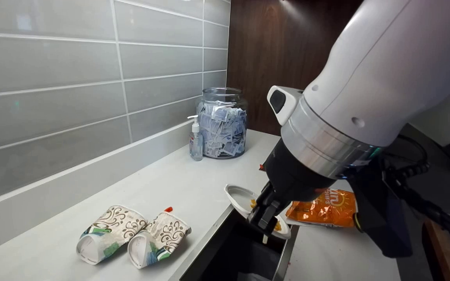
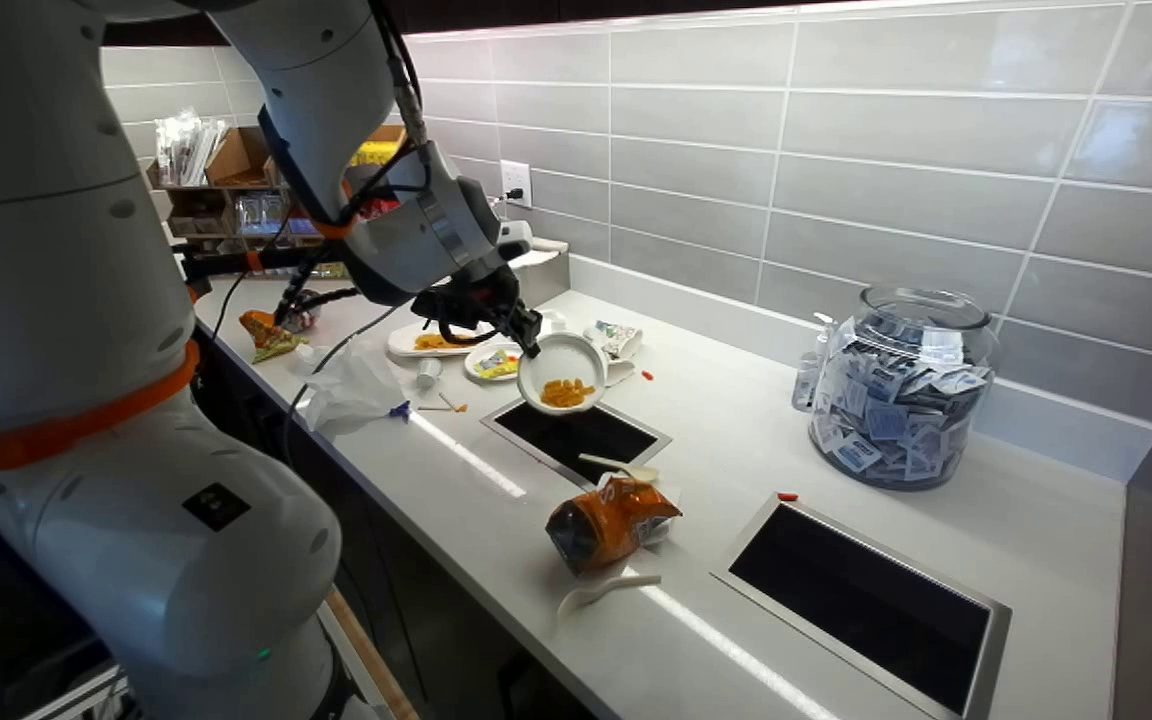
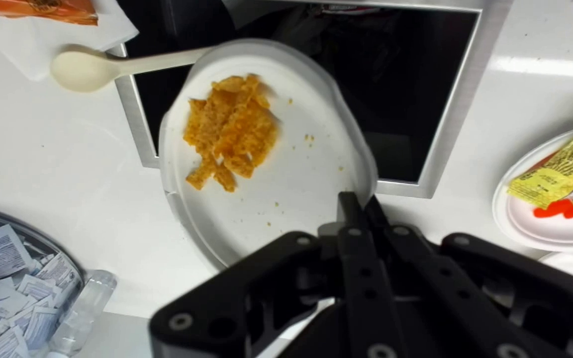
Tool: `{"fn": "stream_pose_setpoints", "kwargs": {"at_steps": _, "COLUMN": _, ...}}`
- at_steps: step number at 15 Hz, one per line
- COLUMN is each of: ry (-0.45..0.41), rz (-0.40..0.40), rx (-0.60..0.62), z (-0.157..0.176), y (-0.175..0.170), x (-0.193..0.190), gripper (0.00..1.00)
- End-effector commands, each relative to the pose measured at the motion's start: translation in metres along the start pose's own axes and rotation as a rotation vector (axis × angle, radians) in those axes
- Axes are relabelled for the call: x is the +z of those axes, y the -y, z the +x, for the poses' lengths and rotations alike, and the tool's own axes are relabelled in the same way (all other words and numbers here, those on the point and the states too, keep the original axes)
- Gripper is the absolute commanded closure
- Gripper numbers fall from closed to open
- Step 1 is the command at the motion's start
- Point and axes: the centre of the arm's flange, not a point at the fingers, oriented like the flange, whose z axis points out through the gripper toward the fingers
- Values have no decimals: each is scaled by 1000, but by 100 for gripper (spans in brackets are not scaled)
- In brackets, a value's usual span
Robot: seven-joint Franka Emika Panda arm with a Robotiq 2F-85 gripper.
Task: Pour the contents of the white plate into the bin on the left
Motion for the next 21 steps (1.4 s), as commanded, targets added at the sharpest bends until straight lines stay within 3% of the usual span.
{"fn": "stream_pose_setpoints", "kwargs": {"at_steps": 1, "ry": -23, "rz": 51, "rx": 12, "z": 3, "y": -2, "x": 1, "gripper": 99}}
{"fn": "stream_pose_setpoints", "kwargs": {"at_steps": 21, "ry": -121, "rz": 275, "rx": 31, "z": 8, "y": -7, "x": -5, "gripper": 99}}
